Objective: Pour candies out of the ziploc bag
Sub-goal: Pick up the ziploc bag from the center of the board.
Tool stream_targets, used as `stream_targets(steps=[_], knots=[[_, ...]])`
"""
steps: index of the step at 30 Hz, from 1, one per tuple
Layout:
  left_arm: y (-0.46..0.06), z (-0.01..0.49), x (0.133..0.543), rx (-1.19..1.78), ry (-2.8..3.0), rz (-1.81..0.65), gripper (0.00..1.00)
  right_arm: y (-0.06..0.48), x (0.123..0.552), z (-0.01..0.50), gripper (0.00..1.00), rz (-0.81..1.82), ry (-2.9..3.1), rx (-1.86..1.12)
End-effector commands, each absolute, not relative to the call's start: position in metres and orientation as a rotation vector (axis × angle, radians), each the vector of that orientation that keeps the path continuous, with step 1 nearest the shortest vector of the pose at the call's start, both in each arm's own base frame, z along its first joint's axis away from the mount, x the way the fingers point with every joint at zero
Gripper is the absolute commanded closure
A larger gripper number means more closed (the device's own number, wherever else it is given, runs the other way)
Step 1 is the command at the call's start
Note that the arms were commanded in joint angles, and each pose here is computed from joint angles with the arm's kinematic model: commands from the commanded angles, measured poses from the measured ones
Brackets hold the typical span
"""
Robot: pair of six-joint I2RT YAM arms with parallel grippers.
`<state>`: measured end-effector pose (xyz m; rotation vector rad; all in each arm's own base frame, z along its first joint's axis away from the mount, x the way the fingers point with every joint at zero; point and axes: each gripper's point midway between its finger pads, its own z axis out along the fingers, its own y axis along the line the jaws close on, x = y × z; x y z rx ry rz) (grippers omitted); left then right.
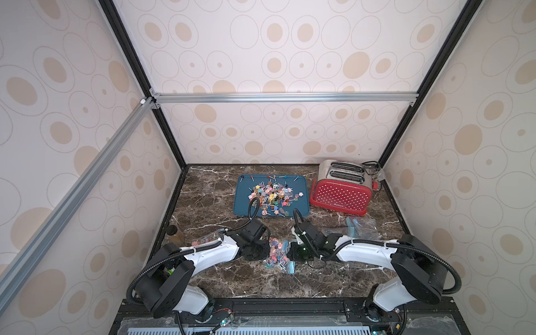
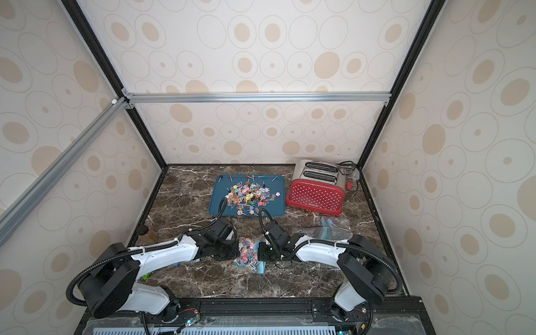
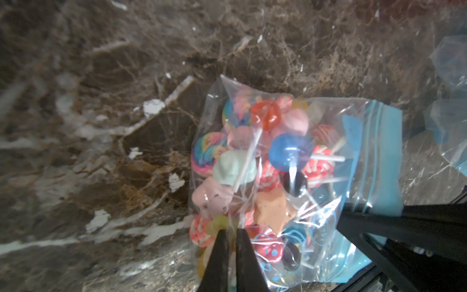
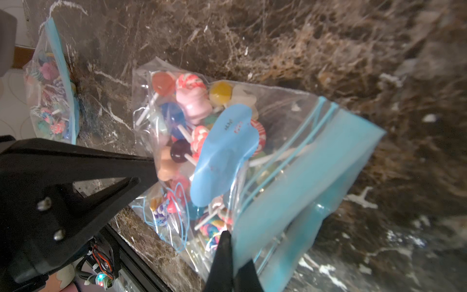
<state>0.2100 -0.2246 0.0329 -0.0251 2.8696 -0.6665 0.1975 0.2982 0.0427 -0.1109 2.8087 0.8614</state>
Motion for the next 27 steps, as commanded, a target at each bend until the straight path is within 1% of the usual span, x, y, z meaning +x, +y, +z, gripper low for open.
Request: stream_targets(steps=[1,4,8,12,17,21,27], knots=[[-0.229,0.053,0.223,-0.029,2.807,-0.690,0.92,0.300,0.201,0.052,1.00,0.877,2.784,-0.115],[-0.228,0.054,0.222,-0.030,2.803,-0.686,0.93,0.301,0.200,0.051,1.00,0.879,2.787,-0.115],[-0.228,0.049,0.221,-0.037,2.812,-0.688,1.00,0.301,0.200,0.052,1.00,0.883,2.785,-0.117],[-0.229,0.049,0.221,-0.041,2.806,-0.699,1.00,0.301,0.200,0.052,1.00,0.884,2.783,-0.117],[-0.228,0.063,0.224,-0.054,2.763,-0.710,1.00,0.304,0.203,0.059,1.00,0.893,2.775,-0.130],[-0.225,0.077,0.227,-0.064,2.719,-0.718,1.00,0.311,0.209,0.078,1.00,0.900,2.743,-0.168],[-0.222,0.084,0.230,-0.085,2.684,-0.710,1.00,0.324,0.223,0.112,1.00,0.908,2.680,-0.221]])
